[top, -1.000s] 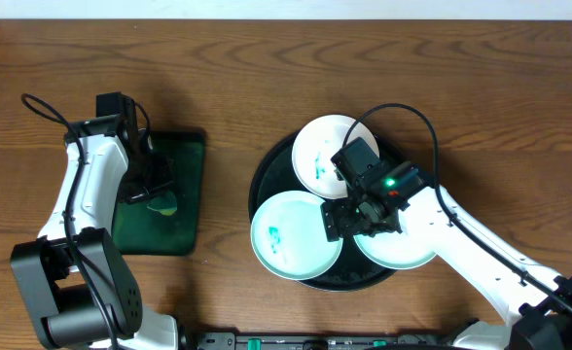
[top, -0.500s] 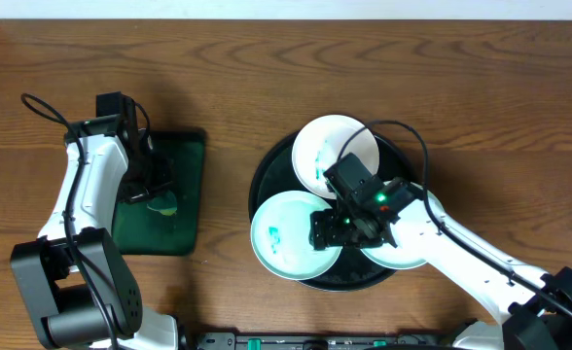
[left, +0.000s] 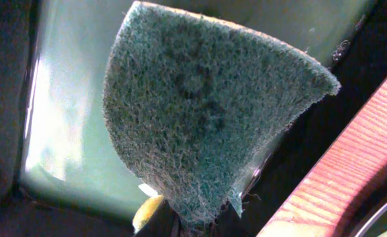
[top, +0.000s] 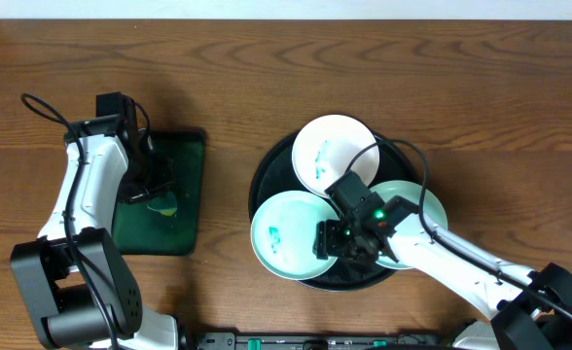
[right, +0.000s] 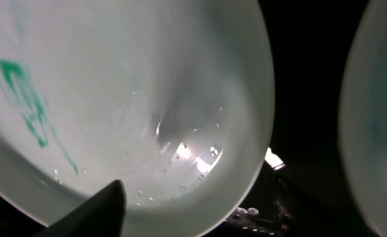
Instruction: Clean dirty plates on tray and stack at the side
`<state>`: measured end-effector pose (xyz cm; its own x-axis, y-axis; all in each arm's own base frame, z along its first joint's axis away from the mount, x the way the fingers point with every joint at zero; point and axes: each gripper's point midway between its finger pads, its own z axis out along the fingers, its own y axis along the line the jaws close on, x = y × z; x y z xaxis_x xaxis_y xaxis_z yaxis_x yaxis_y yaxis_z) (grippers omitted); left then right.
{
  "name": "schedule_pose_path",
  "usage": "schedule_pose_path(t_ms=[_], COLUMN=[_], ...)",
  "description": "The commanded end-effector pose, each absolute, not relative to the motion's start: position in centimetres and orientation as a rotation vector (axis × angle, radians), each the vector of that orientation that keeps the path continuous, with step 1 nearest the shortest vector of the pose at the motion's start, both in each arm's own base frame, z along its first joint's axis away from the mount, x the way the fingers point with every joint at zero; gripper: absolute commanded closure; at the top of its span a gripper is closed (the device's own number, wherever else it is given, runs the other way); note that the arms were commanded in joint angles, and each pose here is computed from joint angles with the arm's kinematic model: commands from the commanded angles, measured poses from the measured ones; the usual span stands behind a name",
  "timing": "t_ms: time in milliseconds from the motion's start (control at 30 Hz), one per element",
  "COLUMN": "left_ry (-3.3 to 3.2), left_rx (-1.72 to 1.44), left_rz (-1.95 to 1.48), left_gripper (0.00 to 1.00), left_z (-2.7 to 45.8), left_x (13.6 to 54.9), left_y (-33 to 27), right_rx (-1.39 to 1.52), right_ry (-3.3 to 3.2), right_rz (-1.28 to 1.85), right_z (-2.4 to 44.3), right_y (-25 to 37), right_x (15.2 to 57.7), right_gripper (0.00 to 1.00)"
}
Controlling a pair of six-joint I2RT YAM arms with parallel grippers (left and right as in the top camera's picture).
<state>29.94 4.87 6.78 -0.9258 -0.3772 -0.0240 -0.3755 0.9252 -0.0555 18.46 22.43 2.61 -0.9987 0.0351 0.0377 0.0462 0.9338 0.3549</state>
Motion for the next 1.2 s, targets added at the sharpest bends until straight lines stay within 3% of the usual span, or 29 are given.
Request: schedule_pose_path(t_ms=[0,100,267,400,800,1067,1167], left_ry=[3.024,3.025,3.028,3.028,3.038,3.039,3.040], left_rx=[-0.600,-0.601,-0.601,-0.601,-0.603,-0.604,-0.604], left_rz=[-0.107,-0.107,-0.107,-0.107,-0.107,-0.107,-0.107], left_gripper=[0.93,0.93,0.93,0.93,0.93,0.93,0.93], left_z=[7.4,7.4,7.4,7.4,7.4,7.4,7.4], left_x=[30.5,30.5,30.4,30.4,30.2,30.2,30.2], left_y=[4.7,4.7,4.7,4.7,4.6,4.6,4.6], right_rx=[-0.139,-0.172,-0.248,-0.319,-0.364,-0.357,-0.358], right_ry=[-3.045,-3.076,-3.130,-3.166,-3.190,-3.196,-3.198], right_rz=[-0.544,-0.509,-0.436,-0.380,-0.441,-0.439,-0.437], right_z=[2.0,1.8,1.5,1.3,0.1,0.0,0.0], right_y=[22.3,21.9,21.0,20.3,20.5,20.5,20.5], right_x=[18.0,18.5,19.4,19.9,20.1,20.1,20.2], right_gripper=[0.40,0.52,0.60,0.56,0.68,0.96,0.99])
